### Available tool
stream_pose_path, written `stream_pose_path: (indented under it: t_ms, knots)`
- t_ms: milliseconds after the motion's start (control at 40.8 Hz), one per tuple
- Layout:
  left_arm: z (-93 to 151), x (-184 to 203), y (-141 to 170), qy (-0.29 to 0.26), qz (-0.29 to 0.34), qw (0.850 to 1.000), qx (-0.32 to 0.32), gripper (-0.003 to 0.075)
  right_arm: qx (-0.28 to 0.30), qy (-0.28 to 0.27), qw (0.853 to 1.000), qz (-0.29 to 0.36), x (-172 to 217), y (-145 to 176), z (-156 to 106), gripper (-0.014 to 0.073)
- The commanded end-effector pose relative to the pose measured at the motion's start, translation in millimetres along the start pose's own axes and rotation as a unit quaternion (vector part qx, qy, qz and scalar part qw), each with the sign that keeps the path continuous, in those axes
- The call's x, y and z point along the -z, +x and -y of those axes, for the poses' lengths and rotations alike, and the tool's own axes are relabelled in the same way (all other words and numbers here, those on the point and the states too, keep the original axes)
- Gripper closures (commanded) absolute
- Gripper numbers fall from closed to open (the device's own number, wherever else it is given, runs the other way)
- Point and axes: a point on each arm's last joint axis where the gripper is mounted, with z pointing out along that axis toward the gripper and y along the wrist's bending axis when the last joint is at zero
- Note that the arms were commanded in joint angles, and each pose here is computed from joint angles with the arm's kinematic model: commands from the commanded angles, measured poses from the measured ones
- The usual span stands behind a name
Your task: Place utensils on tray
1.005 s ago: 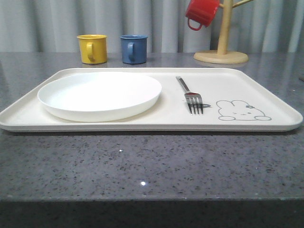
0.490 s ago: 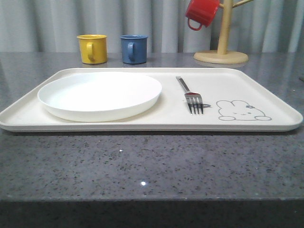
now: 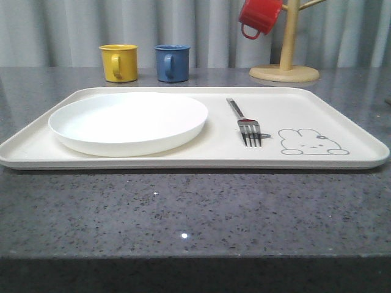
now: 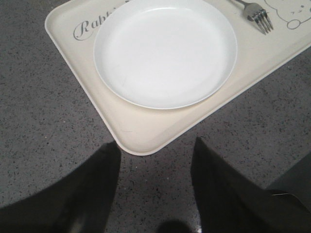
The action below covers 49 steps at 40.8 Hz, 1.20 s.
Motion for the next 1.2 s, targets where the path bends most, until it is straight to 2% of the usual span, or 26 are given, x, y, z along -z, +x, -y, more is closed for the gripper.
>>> stream_pose_path:
  t_ms: [0, 172, 343, 392, 564, 662, 784, 882, 1005, 1176]
  knots:
    - [-0.3, 7.5, -12.7, -0.002, 0.051, 0.999, 0.006, 0.0382, 0.004, 0.005, 0.999, 0.036, 14.8, -4.9, 2.0, 0.0351]
    - [-0.3, 7.5, -12.7, -0.002, 0.051, 0.999, 0.006, 0.0382, 0.004, 0.005, 1.0, 0.03, 11.5, -5.3, 2.2, 0.0377]
    - [-0.3, 7.5, -12.7, -0.002, 0.051, 0.999, 0.006, 0.0382, 0.004, 0.005, 1.0, 0.028, 11.5, -4.9, 2.1, 0.0552]
    - [-0.3, 7.5, -12.7, -0.002, 0.051, 0.999, 0.006, 0.0382, 0.005, 0.005, 1.0, 0.031, 13.0, -5.2, 1.4, 0.0578]
    - [-0.3, 7.5, -12.7, -0.002, 0.051, 0.999, 0.006, 0.0382, 0.016, 0.001, 0.999, 0.051, 35.2, -5.0, -5.9, 0.0591]
    - [-0.4, 7.5, -13.1, -0.002, 0.053, 0.999, 0.006, 0.0382, 0.049, -0.031, 0.997, 0.042, 62.2, -1.2, -35.7, 0.0591]
    - [-0.5, 7.6, -13.5, -0.003, 0.055, 0.998, 0.006, 0.0382, 0.105, -0.052, 0.992, 0.051, 74.8, 1.3, -74.0, 0.0591]
    - [-0.5, 7.6, -13.5, -0.003, 0.055, 0.998, 0.006, 0.0382, 0.129, -0.083, 0.986, 0.066, 77.8, 5.1, -103.9, 0.0591]
    - [-0.5, 7.6, -13.5, -0.003, 0.055, 0.998, 0.006, 0.0382, 0.097, -0.122, 0.985, 0.079, 75.1, 6.9, -130.9, 0.0591]
    - [-0.5, 7.6, -13.5, -0.003, 0.055, 0.998, 0.006, 0.0382, 0.062, -0.145, 0.984, 0.079, 60.1, 4.8, -155.6, 0.0591]
